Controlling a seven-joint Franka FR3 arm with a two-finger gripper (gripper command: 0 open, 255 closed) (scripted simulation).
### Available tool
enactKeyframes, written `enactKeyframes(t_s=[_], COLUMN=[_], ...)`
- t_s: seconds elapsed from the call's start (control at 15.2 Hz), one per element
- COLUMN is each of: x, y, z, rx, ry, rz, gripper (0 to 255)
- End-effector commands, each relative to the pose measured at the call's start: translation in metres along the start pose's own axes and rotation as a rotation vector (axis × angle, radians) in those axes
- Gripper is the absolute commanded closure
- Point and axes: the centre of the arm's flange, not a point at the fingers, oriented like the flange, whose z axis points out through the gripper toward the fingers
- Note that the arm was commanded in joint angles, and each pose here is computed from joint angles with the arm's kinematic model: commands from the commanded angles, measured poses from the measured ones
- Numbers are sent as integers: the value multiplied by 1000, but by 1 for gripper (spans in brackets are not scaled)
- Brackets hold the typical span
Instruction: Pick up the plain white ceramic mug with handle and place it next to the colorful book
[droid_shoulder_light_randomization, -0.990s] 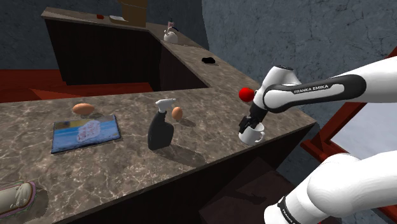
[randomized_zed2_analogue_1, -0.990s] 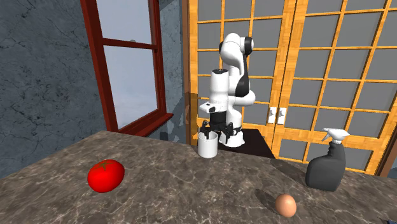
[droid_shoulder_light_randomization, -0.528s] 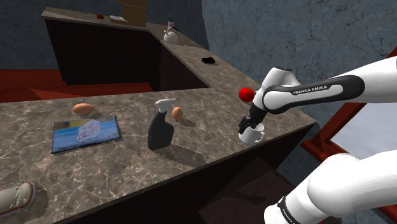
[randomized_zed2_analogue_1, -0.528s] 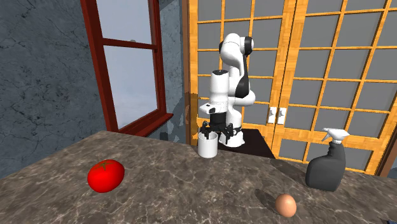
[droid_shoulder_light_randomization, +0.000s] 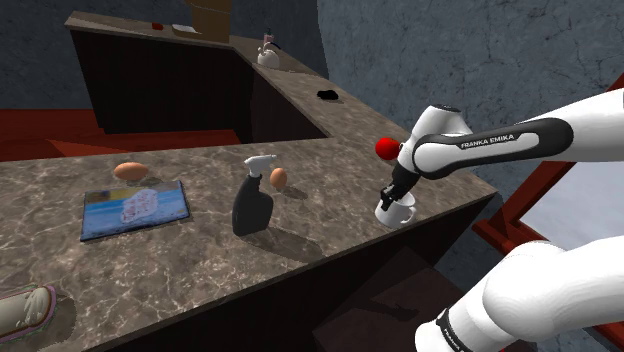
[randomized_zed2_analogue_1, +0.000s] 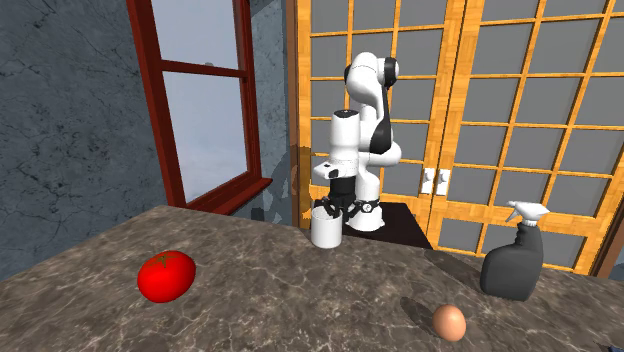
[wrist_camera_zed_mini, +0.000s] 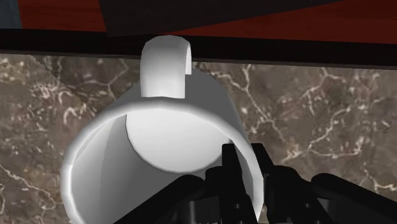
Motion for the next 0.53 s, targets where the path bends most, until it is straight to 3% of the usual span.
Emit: enactKeyframes(t_s=[0.0, 0.46], x=[0, 1], y=[0, 0], z=[0, -31], rx=[0, 0], ry=[-1, -1], rz=[0, 0], gripper=[255, 255])
